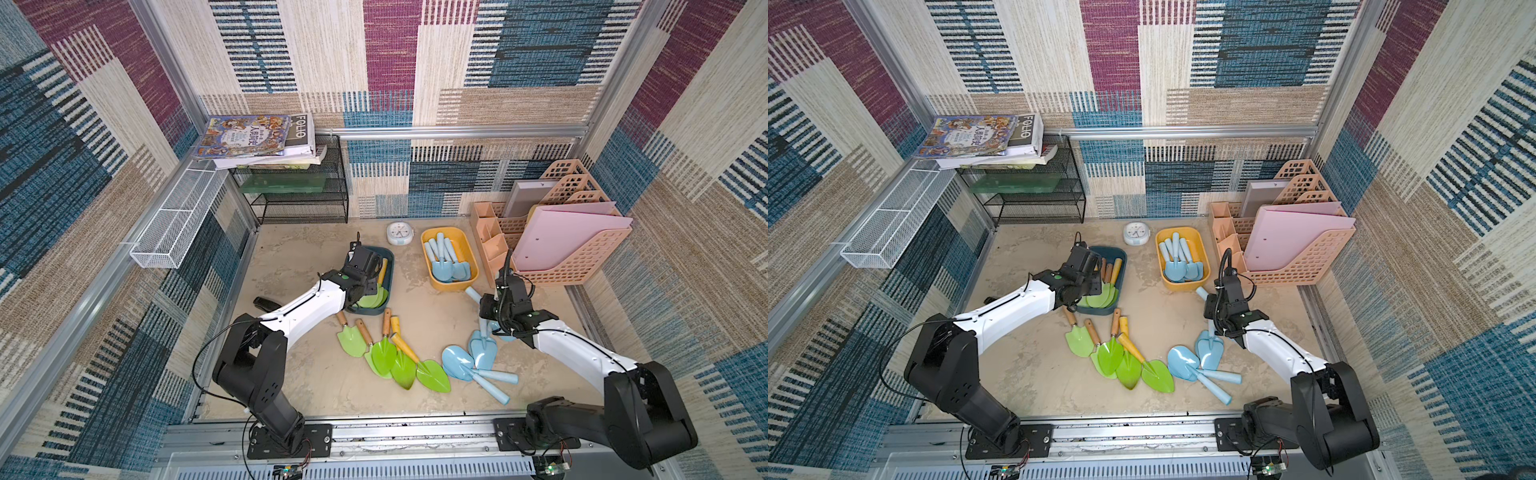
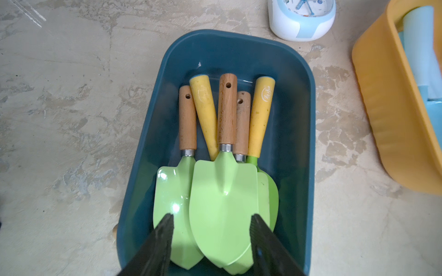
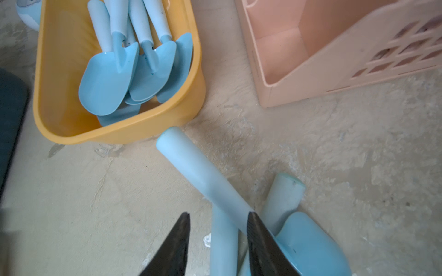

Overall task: Sort the small shovels by color and place them into the storage box
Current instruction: Pick up the shovel from the center of the board.

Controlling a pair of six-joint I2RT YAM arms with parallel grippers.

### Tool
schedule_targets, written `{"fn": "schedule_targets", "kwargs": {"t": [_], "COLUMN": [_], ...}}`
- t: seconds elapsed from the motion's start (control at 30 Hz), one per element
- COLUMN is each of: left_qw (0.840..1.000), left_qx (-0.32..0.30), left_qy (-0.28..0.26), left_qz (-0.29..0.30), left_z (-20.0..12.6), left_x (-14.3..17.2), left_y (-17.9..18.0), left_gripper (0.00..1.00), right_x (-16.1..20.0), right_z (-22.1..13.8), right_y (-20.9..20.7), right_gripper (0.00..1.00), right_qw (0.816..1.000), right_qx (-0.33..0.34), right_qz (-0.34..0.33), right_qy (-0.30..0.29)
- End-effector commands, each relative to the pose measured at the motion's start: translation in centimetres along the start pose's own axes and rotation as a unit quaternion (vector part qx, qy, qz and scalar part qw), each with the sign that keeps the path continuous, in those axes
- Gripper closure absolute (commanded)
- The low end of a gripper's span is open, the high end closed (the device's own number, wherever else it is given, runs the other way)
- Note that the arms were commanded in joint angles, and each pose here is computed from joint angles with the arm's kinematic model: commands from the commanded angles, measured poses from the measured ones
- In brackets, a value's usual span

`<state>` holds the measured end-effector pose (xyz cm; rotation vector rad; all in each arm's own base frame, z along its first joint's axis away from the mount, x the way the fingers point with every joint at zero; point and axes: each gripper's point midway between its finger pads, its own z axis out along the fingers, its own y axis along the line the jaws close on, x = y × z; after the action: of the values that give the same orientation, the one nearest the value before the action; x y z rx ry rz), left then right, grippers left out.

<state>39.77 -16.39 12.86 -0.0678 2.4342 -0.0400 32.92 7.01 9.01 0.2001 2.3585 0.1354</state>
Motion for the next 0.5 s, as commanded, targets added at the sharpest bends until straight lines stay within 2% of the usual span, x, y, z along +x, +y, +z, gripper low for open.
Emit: {"fn": "schedule_targets", "kwargs": {"t": [0.0, 0.17, 0.3, 0.47], "left_qw": [1.0, 1.0, 1.0, 1.0], "left_qx": [0.001, -0.001, -0.003, 0.001], "left_qy": [0.0, 0.002, 0.0, 0.0], "left_qz": [-0.005, -0.002, -0.003, -0.007], "left_z": [0.0, 0.1, 0.0, 0.1], "left_x": [0.1, 0.2, 0.2, 0.4], "left_y": [0.1, 0.2, 0.3, 0.2], "left_gripper": [0.46, 0.46, 0.46, 0.46], "right_x": [1.6, 4.4, 7.1, 9.3], "right_z": [-0.6, -1.6, -3.3, -5.4], "right_y": [1.1, 2.9, 3.0, 2.4], "right_gripper": [0.59, 0.6, 0.6, 0.6], "right_qw": [0.999, 0.994, 0.989, 0.986], "right_qx": [-0.033, -0.058, -0.036, -0.015], "right_qz": [-0.01, -0.043, -0.061, -0.031], "right_qy": [0.031, 0.084, 0.126, 0.16]}}
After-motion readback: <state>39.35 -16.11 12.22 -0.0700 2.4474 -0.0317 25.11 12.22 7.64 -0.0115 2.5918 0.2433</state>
